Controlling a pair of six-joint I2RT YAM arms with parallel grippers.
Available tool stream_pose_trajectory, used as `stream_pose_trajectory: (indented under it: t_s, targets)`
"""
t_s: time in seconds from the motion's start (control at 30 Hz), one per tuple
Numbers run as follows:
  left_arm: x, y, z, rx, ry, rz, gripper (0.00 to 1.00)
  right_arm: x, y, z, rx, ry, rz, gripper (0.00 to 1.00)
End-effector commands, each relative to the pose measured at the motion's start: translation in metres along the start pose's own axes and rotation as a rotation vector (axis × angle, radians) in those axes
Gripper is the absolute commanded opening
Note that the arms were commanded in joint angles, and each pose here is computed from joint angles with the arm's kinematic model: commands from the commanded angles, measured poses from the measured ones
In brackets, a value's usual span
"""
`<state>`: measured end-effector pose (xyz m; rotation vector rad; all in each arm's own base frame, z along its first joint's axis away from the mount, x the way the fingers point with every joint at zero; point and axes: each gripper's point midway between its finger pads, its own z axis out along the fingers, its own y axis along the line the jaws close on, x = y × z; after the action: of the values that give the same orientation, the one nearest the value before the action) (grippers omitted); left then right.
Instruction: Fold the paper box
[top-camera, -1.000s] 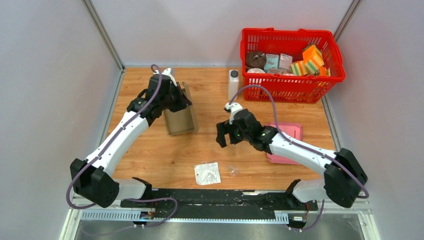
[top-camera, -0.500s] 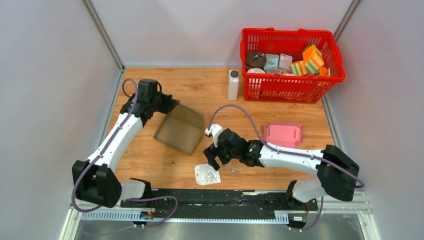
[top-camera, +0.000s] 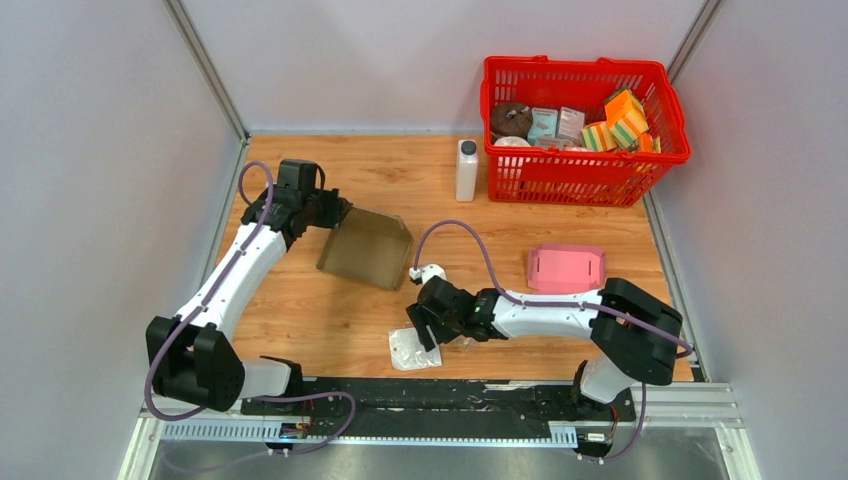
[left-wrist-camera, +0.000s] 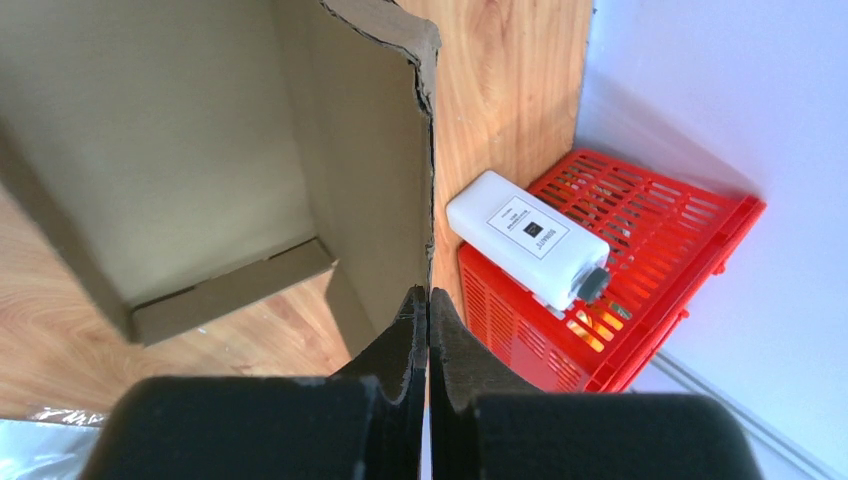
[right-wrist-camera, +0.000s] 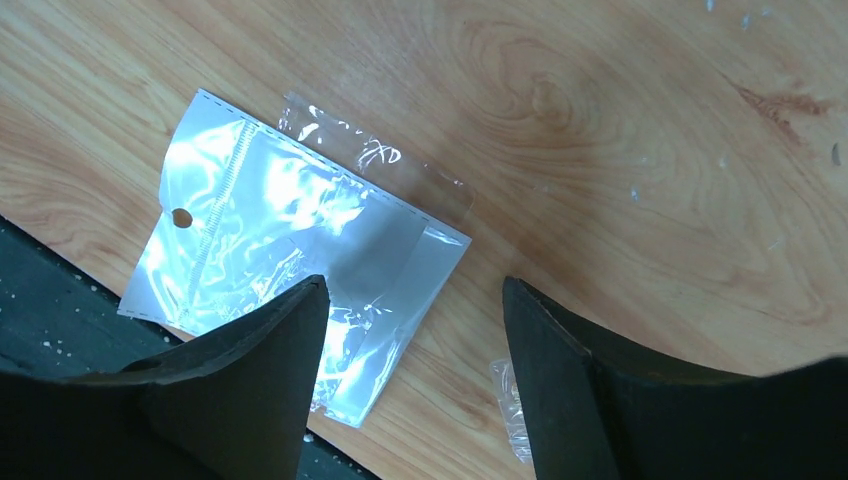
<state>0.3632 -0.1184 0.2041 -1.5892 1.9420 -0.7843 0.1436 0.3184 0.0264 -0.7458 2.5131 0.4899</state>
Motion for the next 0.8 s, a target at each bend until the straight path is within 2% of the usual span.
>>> stream_pose_trajectory:
  t_s: [0.0, 0.23, 0.33, 0.43, 0.53, 0.6, 0.63, 0.77]
  targets:
    - [-0.010, -0.006, -0.002, -0.014, -0.046, -0.068, 0.00, -0.005, 0.016, 0.000, 0.029, -0.016, 0.037, 0.70]
    - [-0.014, -0.013, 0.005, -0.049, -0.071, -0.083, 0.00, 0.003, 0.011, 0.008, 0.115, 0.023, 0.003, 0.69]
    - [-0.013, -0.016, 0.009, -0.055, -0.072, -0.090, 0.00, 0.005, 0.019, 0.010, 0.114, 0.029, -0.045, 0.64]
    - [-0.014, -0.017, 0.011, -0.061, -0.076, -0.090, 0.00, 0.006, 0.019, 0.009, 0.106, 0.021, -0.053, 0.55]
    - [-0.016, -0.018, 0.010, -0.058, -0.087, -0.087, 0.00, 0.005, 0.018, 0.006, 0.096, 0.000, -0.047, 0.39]
    - [-0.019, -0.016, 0.009, -0.060, -0.101, -0.089, 0.00, 0.002, 0.019, 0.003, 0.081, -0.021, -0.044, 0.35]
    - [-0.019, -0.015, 0.008, -0.058, -0.106, -0.091, 0.00, 0.005, 0.018, 0.003, 0.079, -0.020, -0.047, 0.26]
    - [-0.021, -0.014, 0.006, -0.052, -0.115, -0.091, 0.00, 0.000, 0.019, 0.001, 0.068, -0.046, -0.049, 0.04]
